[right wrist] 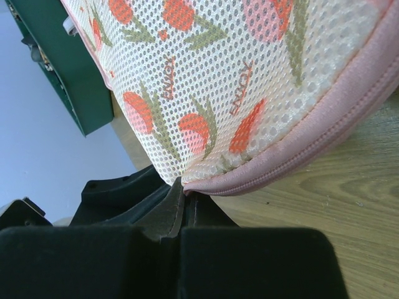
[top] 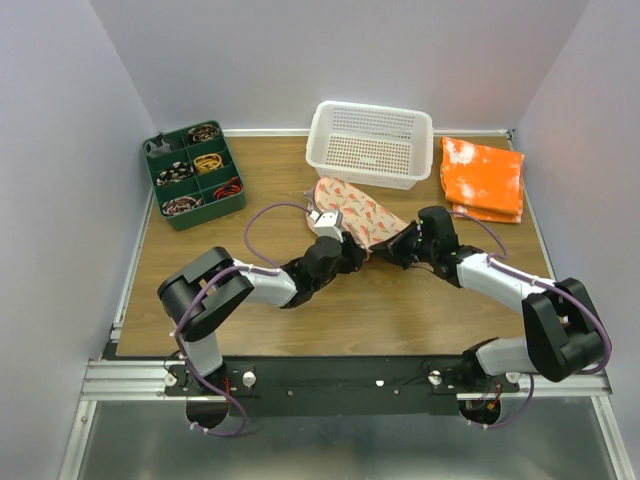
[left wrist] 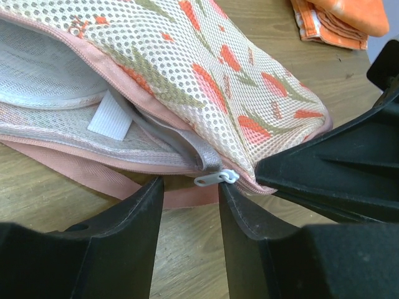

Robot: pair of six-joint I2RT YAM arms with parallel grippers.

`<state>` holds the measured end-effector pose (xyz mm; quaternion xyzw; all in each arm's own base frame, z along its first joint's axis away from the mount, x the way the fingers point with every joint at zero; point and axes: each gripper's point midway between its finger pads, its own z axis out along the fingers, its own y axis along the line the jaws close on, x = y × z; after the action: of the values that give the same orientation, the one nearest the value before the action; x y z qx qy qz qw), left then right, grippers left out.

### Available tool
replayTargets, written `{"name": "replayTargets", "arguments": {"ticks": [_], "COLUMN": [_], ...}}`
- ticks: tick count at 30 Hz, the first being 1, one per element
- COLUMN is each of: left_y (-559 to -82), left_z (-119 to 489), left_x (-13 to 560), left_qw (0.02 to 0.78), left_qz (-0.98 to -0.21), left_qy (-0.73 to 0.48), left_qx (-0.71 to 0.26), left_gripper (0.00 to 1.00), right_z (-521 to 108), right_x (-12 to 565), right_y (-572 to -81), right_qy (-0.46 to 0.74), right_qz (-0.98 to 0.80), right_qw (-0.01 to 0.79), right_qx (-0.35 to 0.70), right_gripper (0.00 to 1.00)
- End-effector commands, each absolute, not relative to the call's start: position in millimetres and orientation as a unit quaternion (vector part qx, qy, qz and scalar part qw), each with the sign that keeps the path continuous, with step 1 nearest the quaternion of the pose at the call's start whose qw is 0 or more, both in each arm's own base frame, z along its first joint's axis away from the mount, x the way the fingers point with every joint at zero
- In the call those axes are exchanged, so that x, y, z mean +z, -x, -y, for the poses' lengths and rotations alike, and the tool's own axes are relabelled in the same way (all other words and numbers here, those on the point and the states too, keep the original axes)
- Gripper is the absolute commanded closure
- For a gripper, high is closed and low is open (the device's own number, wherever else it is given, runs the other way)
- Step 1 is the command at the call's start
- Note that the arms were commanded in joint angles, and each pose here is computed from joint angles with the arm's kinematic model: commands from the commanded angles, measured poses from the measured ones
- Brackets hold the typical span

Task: Place the bra in the laundry bag and zip it closed
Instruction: Zip the zipper on the laundry bag.

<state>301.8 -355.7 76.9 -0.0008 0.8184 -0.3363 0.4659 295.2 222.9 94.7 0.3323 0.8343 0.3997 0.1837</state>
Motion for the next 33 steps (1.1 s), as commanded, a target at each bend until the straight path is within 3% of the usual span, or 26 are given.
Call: {"name": "replayTargets", "arguments": {"ticks": [1,3,10,19,24,25,28,31,33], "left_y": [-308,-306,-307,-307,-302,-302,-299,-297,-295], "left_z": [367,370,372,370,365,366,366,367,368], "left_x": [89,90,94,103,110,111,113,112,110], "left_qw": [0.478,0.476,0.48,0.485,0.488,0.489,0.49,0.491,0.49], "left_qz": [-0.804,-0.802,-0.799,-0.795,-0.791,-0.79,-0.785,-0.783,-0.783], "left_qy": [-0.022,-0.031,-0.036,-0.039,-0.043,-0.045,-0.049,-0.061,-0.071], "left_qx": [-0.353,-0.359,-0.361,-0.362,-0.366,-0.368,-0.376,-0.378,-0.376], "left_gripper": [0.5,0.5,0.78,1.0,1.0,0.97,0.75,0.63,0.63], "right_z": [-225,-226,-226,-223,-221,-221,-222,-222,-222], "right_x": [105,104,101,101,100,99,99,99,98], "right_y": [-299,-299,-298,-296,-296,-296,-296,-296,-295], "right_qy": [-0.32,-0.319,-0.319,-0.322,-0.324,-0.324,-0.323,-0.323,-0.322], "right_qz": [-0.835,-0.836,-0.836,-0.837,-0.837,-0.837,-0.837,-0.838,-0.839], "right_qw": [0.192,0.19,0.189,0.193,0.194,0.193,0.192,0.192,0.191], "right_qx": [0.404,0.404,0.404,0.398,0.397,0.396,0.398,0.397,0.395], "right_gripper": [0.99,0.99,0.99,0.99,0.99,0.99,0.99,0.99,0.99]}}
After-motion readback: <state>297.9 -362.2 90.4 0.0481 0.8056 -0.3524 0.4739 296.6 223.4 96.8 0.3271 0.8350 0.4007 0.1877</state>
